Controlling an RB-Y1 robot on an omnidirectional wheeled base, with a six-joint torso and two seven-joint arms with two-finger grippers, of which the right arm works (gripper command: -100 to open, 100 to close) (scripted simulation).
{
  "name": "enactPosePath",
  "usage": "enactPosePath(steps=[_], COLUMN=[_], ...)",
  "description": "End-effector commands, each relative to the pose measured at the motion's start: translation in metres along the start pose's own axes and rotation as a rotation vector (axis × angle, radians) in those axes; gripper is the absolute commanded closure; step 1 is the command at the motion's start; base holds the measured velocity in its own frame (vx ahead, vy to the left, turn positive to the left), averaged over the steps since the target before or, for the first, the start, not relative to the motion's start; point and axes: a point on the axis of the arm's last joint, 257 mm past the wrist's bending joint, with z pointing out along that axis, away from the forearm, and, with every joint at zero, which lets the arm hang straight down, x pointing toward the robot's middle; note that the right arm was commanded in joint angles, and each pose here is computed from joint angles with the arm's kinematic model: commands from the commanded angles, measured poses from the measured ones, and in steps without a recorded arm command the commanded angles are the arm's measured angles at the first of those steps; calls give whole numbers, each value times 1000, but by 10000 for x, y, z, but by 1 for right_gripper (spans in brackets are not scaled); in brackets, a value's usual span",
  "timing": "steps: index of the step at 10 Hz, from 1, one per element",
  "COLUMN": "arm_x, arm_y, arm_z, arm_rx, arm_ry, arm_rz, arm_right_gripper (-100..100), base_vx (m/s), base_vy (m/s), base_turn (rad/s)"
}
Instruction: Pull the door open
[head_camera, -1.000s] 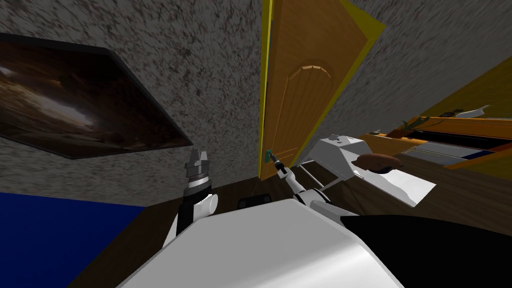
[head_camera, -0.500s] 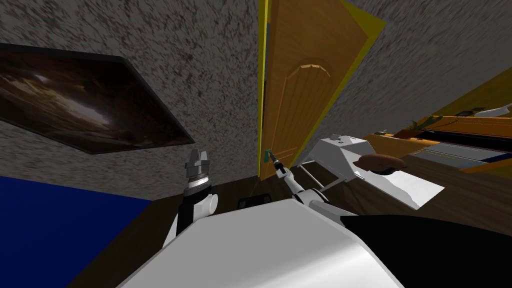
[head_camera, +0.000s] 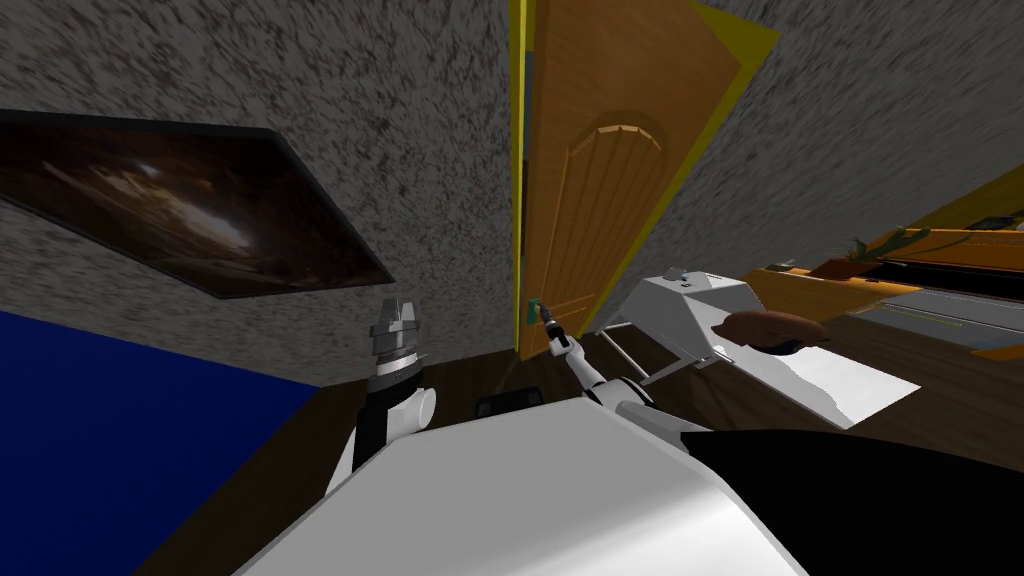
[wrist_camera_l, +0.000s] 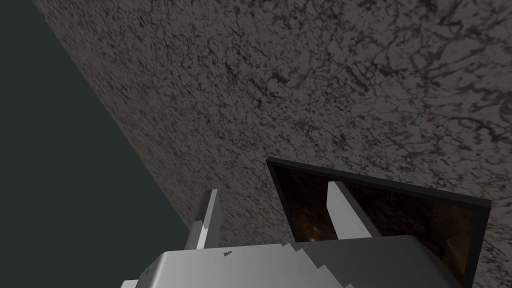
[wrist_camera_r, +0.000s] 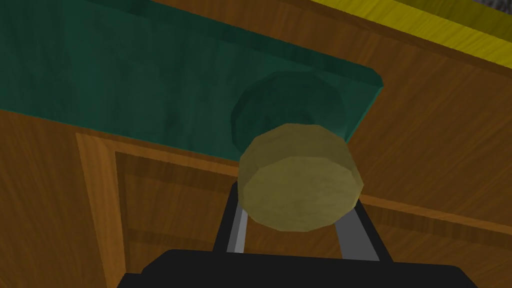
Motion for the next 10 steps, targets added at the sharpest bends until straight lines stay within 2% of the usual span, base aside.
enactPosePath(steps=[1,4,5,7,8,10], arm_x=[88,171,171,230,230,293], arm_y=[36,58,58,70,70,80], arm_z=[23,50,50,66,66,82], arm_rx=[-6,-3,-3,-1,-1,1], arm_ry=[3,-20,-20,-35,-35,-50], arm_rz=[54,235,243,364,369,491], arm_right_gripper=[100,100,100,100,100,100], base_vx=[-56,-70,-58,-56,-40,-46], base_vy=[-47,-70,-58,-63,-53,-51], base_turn=[44,87,40,78,62,77])
